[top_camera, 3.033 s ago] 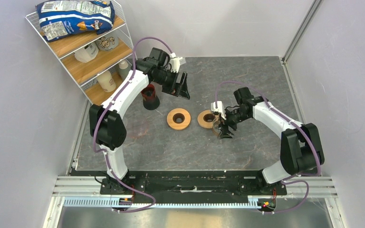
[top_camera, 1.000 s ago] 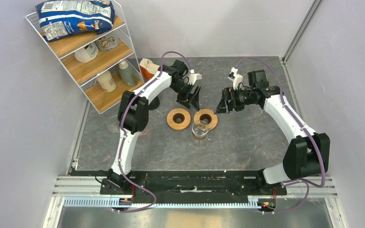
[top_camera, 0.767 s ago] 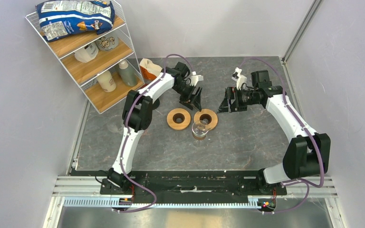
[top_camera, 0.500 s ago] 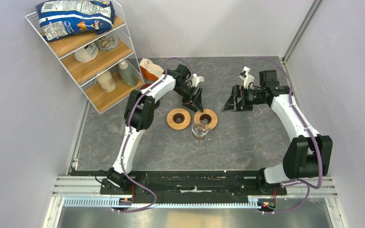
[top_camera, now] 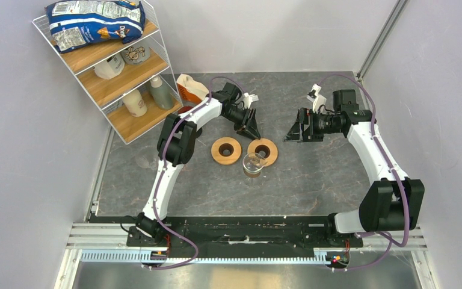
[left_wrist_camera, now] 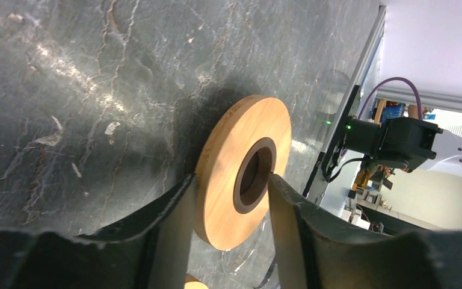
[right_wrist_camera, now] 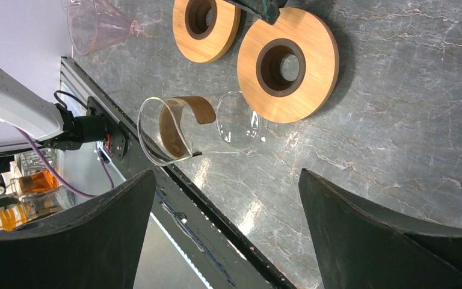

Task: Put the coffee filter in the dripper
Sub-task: Pick up the dripper holder from the center of the board.

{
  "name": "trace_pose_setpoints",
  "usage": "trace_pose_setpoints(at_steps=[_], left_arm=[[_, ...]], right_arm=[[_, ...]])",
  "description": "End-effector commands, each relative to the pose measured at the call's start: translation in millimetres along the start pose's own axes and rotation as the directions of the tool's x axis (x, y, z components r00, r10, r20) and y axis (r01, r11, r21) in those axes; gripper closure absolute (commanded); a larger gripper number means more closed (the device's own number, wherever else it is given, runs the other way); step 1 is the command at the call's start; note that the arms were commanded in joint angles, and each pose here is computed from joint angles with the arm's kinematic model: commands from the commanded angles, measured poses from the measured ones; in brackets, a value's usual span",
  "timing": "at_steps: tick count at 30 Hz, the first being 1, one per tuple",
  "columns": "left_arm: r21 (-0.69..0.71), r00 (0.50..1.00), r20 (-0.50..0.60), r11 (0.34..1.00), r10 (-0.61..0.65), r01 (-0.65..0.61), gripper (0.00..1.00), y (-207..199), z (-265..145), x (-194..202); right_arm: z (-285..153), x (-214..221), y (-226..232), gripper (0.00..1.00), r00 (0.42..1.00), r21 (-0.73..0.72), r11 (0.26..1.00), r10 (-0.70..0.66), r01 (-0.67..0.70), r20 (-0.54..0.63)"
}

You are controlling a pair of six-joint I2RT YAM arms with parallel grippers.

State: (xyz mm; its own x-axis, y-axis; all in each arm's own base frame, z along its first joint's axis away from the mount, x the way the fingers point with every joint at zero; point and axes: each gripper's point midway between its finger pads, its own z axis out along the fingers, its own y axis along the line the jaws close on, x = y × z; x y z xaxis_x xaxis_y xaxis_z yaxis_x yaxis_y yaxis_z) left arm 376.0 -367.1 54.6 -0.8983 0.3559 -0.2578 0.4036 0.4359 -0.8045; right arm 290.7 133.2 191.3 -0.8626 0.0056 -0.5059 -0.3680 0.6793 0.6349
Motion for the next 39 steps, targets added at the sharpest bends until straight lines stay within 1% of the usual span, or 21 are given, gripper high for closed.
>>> trace_pose_setpoints(at_steps=[1,3,6,7,10,13,20,22,24,27,29,32,34,37,39], left_arm=[[-0.012,0.999,-0.019,0.999,-0.039,0.039,0.42,5,5,11],[-0.055,0.999,-0.029,0.998,-0.039,0.038,0.38,15,5,15],[-0.068,0.998,-0.048,0.997,-0.047,0.043,0.35,20,6,21],[-0.048,0.997,-0.058,0.998,-0.054,0.051,0.35,17,7,24],[0.023,0.995,-0.081,0.998,-0.063,0.065,0.42,4,8,30],[0.054,0.997,-0.062,0.997,-0.047,0.050,0.53,-4,6,26],[0.087,0.999,0.022,0.996,-0.032,0.029,0.72,-23,-8,-1],[0.099,0.998,0.050,0.995,-0.026,0.021,0.82,-31,-14,-10],[0.111,0.997,0.079,0.994,-0.019,0.010,0.97,-41,-21,-19],[0.129,0.991,0.133,0.992,-0.008,-0.009,0.98,-62,-35,-38],[0.133,0.981,0.193,0.991,-0.002,-0.025,0.98,-77,-51,-57],[0.155,0.955,0.295,0.987,-0.006,-0.042,0.98,-100,-85,-86],[0.171,0.938,0.345,0.983,0.010,-0.073,0.98,-121,-111,-98],[0.173,0.922,0.385,0.978,0.038,-0.113,0.98,-151,-149,-99],[0.160,0.923,0.381,0.978,0.062,-0.131,0.98,-168,-167,-85]], right_arm=[[-15,-12,16,0.03,0.997,-0.018,0.998,-0.056,0.057,0.050],[-17,-11,17,0.03,0.997,-0.016,0.998,-0.058,0.059,0.052],[-18,-10,19,0.03,0.997,-0.019,0.998,-0.061,0.062,0.053],[-19,-9,19,0.03,0.997,-0.019,0.998,-0.064,0.065,0.053],[-19,-9,19,0.03,0.997,-0.014,0.998,-0.064,0.065,0.053],[-18,-10,19,0.03,0.997,-0.016,0.998,-0.062,0.063,0.052],[-19,-10,20,0.03,0.996,-0.016,0.998,-0.068,0.069,0.056],[-20,-10,21,0.03,0.996,-0.018,0.997,-0.069,0.070,0.057],[-20,-11,21,0.03,0.996,-0.018,0.997,-0.071,0.072,0.059],[-21,-13,23,0.03,0.995,-0.021,0.997,-0.078,0.079,0.066],[-22,-16,24,0.03,0.994,-0.024,0.996,-0.084,0.086,0.071],[-26,-24,29,0.03,0.990,-0.024,0.994,-0.106,0.108,0.092],[-31,-34,35,0.03,0.984,-0.023,0.990,-0.134,0.138,0.117],[-43,-52,49,0.03,0.967,-0.018,0.981,-0.189,0.195,0.170],[-53,-64,59,0.03,0.947,-0.009,0.970,-0.236,0.244,0.216]])
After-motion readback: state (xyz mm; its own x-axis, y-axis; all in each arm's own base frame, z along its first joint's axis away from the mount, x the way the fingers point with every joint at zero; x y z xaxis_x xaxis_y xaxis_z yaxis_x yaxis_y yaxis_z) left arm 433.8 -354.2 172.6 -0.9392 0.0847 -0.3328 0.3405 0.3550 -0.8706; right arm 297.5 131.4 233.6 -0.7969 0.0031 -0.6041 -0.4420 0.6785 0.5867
